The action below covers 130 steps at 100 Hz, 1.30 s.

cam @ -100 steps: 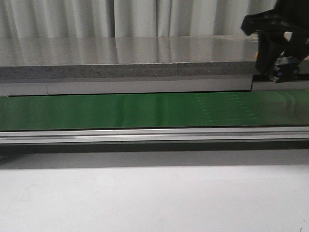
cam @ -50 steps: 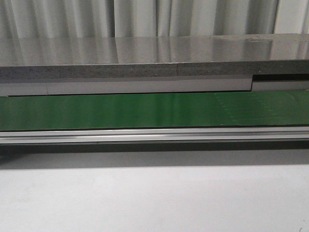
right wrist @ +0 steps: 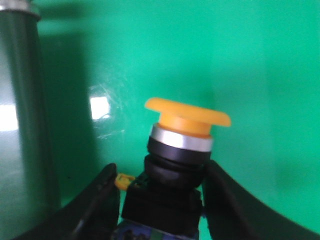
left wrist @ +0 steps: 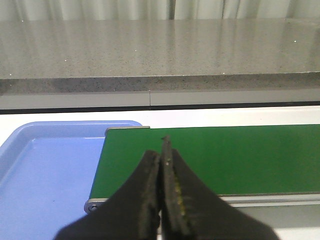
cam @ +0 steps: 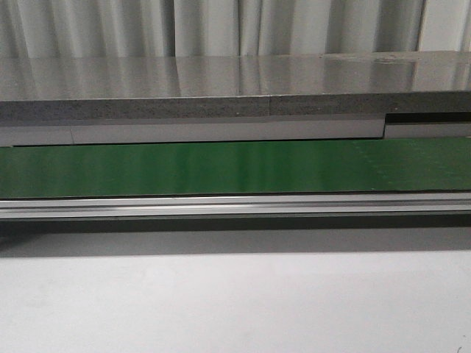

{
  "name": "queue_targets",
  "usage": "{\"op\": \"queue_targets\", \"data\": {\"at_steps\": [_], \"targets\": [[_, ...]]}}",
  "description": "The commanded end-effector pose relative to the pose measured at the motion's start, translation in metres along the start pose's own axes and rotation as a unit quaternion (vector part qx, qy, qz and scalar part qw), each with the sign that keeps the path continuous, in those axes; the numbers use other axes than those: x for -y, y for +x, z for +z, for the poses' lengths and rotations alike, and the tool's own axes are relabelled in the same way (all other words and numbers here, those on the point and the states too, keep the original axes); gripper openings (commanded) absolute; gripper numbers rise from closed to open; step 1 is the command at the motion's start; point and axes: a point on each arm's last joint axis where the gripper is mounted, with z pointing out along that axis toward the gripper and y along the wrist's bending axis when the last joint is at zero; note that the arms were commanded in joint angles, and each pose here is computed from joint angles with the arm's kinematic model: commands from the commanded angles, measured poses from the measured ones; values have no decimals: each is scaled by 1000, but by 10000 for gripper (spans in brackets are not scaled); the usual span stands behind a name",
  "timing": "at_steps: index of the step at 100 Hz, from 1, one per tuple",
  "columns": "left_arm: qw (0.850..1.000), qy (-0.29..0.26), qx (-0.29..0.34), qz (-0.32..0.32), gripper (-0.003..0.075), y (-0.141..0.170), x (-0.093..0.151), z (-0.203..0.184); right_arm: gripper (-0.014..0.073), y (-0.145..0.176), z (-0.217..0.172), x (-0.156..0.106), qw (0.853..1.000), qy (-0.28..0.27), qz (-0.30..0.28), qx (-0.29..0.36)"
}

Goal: Move button from left to right
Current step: 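Lift the switch with the right gripper and lower it into the green tray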

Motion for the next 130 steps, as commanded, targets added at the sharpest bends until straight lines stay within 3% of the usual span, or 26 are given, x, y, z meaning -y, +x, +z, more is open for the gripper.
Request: {"op": "queue_targets", "data": {"at_steps": [1, 31, 63, 92, 104, 123, 130], "targets": [[999, -1, 53, 1, -20, -17, 0, -2, 90, -13, -20, 5, 998, 14, -25, 49], [999, -1, 53, 1, -20, -17, 0, -2, 90, -17, -16, 1, 995, -6, -71, 71], [999, -1, 53, 1, -20, -17, 0, -2, 90, -20, -14, 0, 994, -11, -70, 85], [999, -1, 53, 1, -20, -17, 0, -2, 99, -15, 5, -2, 996, -24, -69, 56], [999, -1, 53, 1, -20, -17, 0, -2, 183, -17, 4, -1, 995, -19, -69, 64], [999, -1, 53, 1, -20, -17, 0, -2, 448, -18, 4, 0, 995, -16, -69, 69], [999, -1, 53, 1, -20, -17, 0, -2, 499, -18, 4, 0, 995, -14, -70, 71]]}}
